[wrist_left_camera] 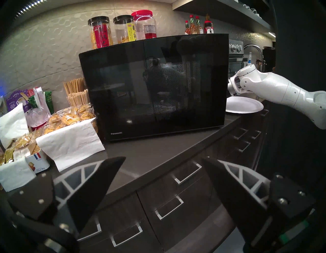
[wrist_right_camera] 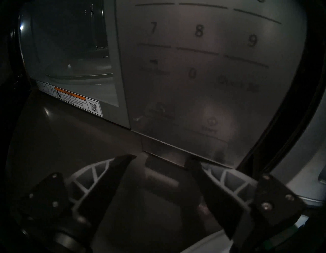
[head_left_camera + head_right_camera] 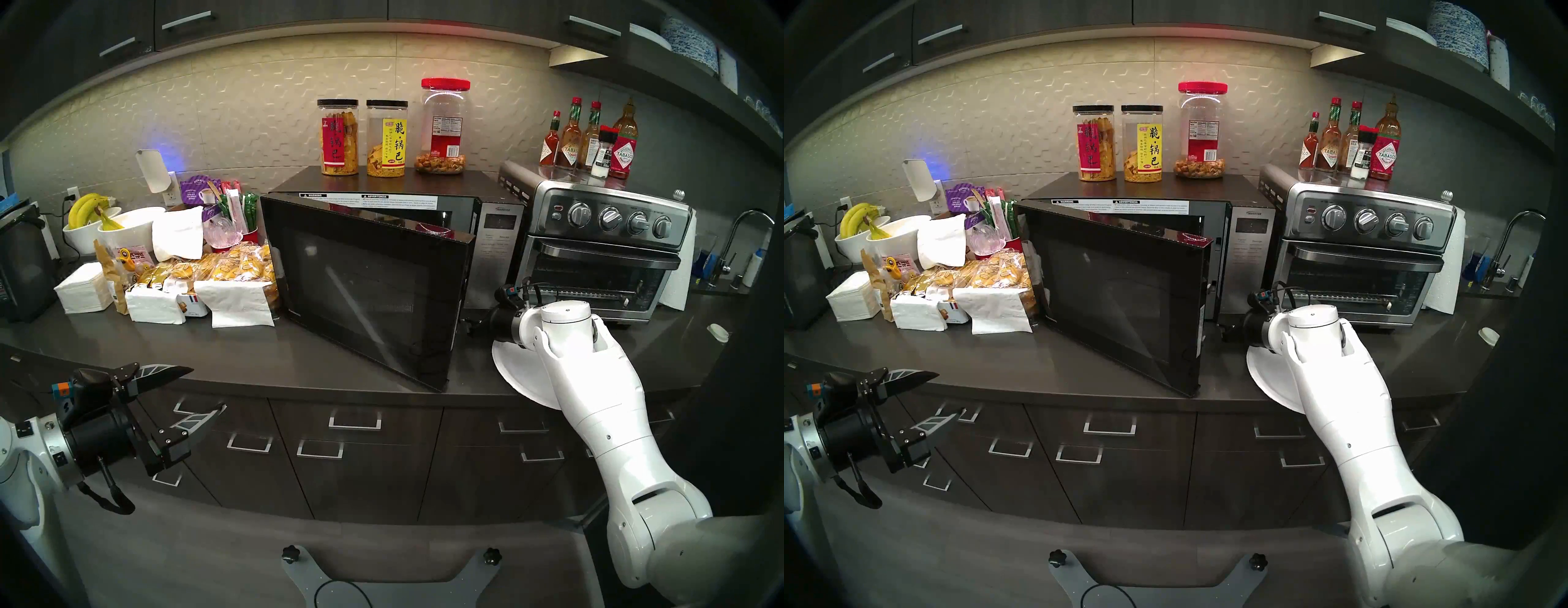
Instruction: Open the microwave, put the plate inside, and close the door
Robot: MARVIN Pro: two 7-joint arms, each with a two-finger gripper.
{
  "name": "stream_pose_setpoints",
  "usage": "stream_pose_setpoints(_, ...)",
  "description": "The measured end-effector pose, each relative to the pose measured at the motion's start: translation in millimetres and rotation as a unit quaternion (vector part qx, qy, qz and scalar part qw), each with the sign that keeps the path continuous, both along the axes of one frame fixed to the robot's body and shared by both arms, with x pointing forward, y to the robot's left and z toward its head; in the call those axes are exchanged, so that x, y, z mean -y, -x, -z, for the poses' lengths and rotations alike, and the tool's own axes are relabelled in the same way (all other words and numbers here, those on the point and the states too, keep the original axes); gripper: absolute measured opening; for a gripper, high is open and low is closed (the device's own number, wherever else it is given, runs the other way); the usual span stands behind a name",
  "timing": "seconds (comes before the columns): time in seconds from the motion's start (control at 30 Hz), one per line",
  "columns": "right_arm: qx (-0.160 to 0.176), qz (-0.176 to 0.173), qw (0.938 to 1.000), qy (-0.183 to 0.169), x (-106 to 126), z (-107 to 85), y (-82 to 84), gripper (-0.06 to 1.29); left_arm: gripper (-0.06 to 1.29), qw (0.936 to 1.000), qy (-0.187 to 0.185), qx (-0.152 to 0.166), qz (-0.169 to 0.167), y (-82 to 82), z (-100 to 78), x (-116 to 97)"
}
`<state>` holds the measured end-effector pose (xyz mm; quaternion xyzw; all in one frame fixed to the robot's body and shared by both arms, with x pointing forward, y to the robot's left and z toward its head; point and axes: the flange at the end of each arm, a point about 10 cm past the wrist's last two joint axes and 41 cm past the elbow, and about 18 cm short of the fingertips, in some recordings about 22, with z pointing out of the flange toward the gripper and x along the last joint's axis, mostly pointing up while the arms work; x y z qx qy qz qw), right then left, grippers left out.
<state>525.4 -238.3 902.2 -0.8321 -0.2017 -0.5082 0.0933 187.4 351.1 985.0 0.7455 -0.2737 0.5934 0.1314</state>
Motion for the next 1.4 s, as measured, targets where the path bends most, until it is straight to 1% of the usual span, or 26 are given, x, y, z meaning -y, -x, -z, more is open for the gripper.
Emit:
stream_pose_setpoints(0.03, -0.001, -0.003, 1.0000, -0.002, 0, -1.0, 1.2, 0.85, 1.22, 1.0000, 0.000, 0.000, 0.000, -0.1, 0.0, 0)
stream_pose_setpoints(0.1, -0.002, -0.005, 1.0000, -0.003, 0, -2.3, 2.6, 0.97, 1.22, 1.0000, 0.000, 0.001, -0.001, -0.2, 0.0, 0)
stream_pose_setpoints(0.17, -0.002, -0.008, 1.0000, -0.004, 2, -4.8, 4.7, 1.04, 1.22, 1.0000, 0.000, 0.001, -0.001, -0.2, 0.0, 0)
stream_pose_setpoints(0.37, 0.001, -0.014, 0.9999, -0.001, 8, -15.2, 11.9, 1.11, 1.22, 1.0000, 0.000, 0.001, -0.001, -0.4, 0.0, 0)
stream_pose_setpoints(0.47, 0.003, -0.016, 0.9999, 0.001, 11, -20.5, 15.2, 1.12, 1.22, 1.0000, 0.000, 0.001, -0.001, -0.5, -0.1, 0)
stream_pose_setpoints(0.63, 0.006, -0.023, 0.9997, 0.006, 16, -36.0, 24.9, 1.12, 1.22, 1.0000, -0.001, 0.002, 0.000, -0.6, -0.2, 0)
stream_pose_setpoints(0.77, 0.004, -0.031, 0.9995, 0.009, 21, -48.7, 36.4, 1.17, 1.22, 1.0000, -0.001, 0.002, 0.000, -0.7, -0.2, 0)
stream_pose_setpoints(0.9, -0.005, -0.039, 0.9991, 0.012, 24, -53.0, 47.9, 1.18, 1.22, 1.0000, -0.001, 0.002, 0.000, -0.8, -0.3, 0)
stream_pose_setpoints(0.97, -0.007, -0.041, 0.9991, 0.013, 25, -53.5, 50.1, 1.18, 1.22, 1.0000, -0.001, 0.002, 0.000, -0.8, -0.3, 0)
stream_pose_setpoints(1.03, -0.011, -0.043, 0.9989, 0.014, 26, -53.5, 53.5, 1.15, 1.22, 1.0000, -0.001, 0.002, 0.000, -0.8, -0.3, 0)
stream_pose_setpoints(1.13, -0.019, -0.048, 0.9986, 0.016, 28, -52.8, 58.5, 1.03, 1.22, 1.0000, -0.002, 0.002, 0.001, -0.9, -0.3, 0)
stream_pose_setpoints(1.17, -0.021, -0.050, 0.9984, 0.017, 28, -52.5, 60.3, 0.97, 1.22, 1.0000, -0.001, 0.002, 0.001, -0.9, -0.3, 0)
stream_pose_setpoints(1.27, -0.025, -0.053, 0.9981, 0.017, 29, -52.1, 62.9, 0.89, 1.22, 1.0000, -0.001, 0.001, 0.000, -0.9, -0.3, 0)
stream_pose_setpoints(1.3, -0.026, -0.054, 0.9980, 0.018, 29, -52.1, 64.1, 0.80, 1.22, 1.0000, -0.001, 0.001, 0.000, -0.8, -0.3, 0)
stream_pose_setpoints(1.33, -0.027, -0.056, 0.9979, 0.018, 29, -52.1, 65.1, 0.58, 1.22, 1.0000, -0.001, 0.001, 0.000, -0.8, -0.3, 0)
stream_pose_setpoints(1.4, -0.028, -0.058, 0.9978, 0.018, 30, -52.5, 66.3, 0.40, 1.22, 1.0000, -0.001, 0.001, 0.001, -0.8, -0.2, 0)
